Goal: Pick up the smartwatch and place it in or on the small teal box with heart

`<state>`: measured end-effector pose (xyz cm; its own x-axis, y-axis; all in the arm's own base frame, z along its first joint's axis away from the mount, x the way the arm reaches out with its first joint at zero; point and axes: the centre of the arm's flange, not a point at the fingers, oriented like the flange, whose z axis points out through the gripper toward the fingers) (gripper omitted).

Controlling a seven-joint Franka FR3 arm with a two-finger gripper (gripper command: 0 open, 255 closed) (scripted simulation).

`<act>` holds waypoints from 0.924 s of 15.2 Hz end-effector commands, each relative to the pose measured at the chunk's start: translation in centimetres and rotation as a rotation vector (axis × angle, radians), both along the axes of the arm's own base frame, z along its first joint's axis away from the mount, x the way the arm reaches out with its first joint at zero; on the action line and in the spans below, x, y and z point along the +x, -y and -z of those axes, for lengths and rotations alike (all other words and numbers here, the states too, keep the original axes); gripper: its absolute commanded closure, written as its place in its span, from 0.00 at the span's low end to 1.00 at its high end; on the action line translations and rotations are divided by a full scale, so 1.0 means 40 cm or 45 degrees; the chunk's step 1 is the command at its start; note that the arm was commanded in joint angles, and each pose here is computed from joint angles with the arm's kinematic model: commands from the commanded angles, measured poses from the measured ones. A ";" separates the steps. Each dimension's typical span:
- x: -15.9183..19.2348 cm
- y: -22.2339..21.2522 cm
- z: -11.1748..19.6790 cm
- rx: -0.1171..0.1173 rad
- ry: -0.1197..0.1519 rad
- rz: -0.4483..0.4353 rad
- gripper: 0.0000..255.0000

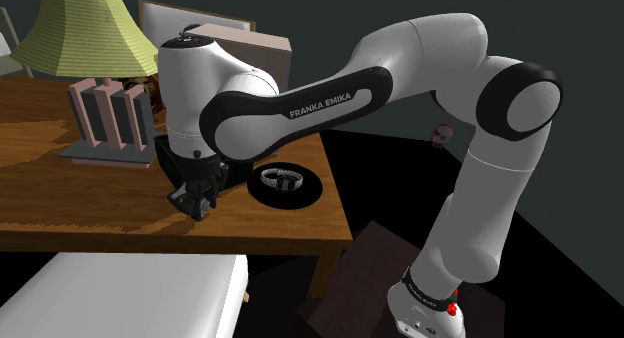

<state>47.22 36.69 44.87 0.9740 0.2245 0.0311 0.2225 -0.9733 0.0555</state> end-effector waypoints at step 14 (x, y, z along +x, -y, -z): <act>0.000 0.000 -0.132 0.000 0.000 0.000 1.00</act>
<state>47.14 36.55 49.63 0.9740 0.2245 0.0315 0.2225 -0.9733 0.0554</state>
